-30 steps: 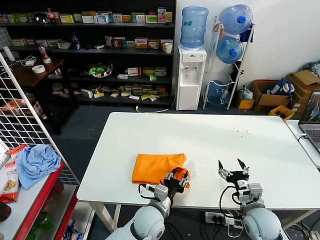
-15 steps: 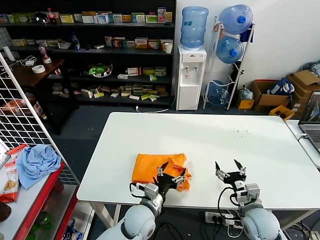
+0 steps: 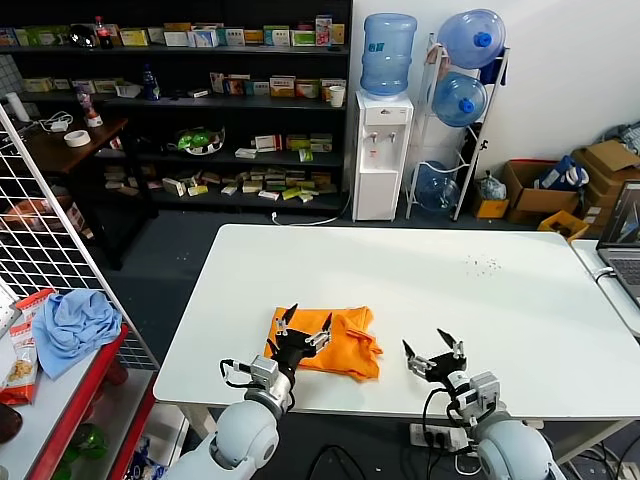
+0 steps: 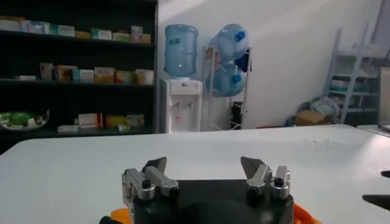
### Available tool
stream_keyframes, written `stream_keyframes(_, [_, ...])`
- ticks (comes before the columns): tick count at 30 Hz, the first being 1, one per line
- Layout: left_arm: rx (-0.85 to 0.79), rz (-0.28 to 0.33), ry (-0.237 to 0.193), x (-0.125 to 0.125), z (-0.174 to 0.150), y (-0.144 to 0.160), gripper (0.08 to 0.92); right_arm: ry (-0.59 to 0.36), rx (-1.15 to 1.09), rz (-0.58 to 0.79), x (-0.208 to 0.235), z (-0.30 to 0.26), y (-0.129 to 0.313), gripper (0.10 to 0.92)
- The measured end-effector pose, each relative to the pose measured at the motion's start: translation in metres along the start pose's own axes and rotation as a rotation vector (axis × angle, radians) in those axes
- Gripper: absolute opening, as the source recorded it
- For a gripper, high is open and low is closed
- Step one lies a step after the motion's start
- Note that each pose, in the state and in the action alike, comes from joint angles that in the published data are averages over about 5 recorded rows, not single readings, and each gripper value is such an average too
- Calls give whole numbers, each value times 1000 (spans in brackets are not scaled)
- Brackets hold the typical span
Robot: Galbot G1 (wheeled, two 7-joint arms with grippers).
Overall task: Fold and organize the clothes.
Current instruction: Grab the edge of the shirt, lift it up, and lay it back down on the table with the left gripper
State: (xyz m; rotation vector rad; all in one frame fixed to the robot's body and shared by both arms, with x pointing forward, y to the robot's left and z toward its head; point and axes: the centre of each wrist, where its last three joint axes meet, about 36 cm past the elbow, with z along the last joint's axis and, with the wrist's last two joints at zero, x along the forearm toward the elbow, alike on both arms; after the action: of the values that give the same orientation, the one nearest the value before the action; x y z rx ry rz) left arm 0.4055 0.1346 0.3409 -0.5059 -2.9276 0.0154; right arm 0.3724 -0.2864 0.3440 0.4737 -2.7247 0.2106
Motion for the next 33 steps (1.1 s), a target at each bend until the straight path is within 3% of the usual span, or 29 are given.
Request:
stream_keyframes(16, [-33,-101,-25,8,8,27,823,-86,101,-164,-73,-2,26,823])
stream_keyframes(26, [-36,-118,-46,9,6,31,823,-63,132,-167,-110,1,32,823])
stream_keyframes(33, [-43,-128,-52,9,6,36,823,-112,121,-67,-121,1,32,823])
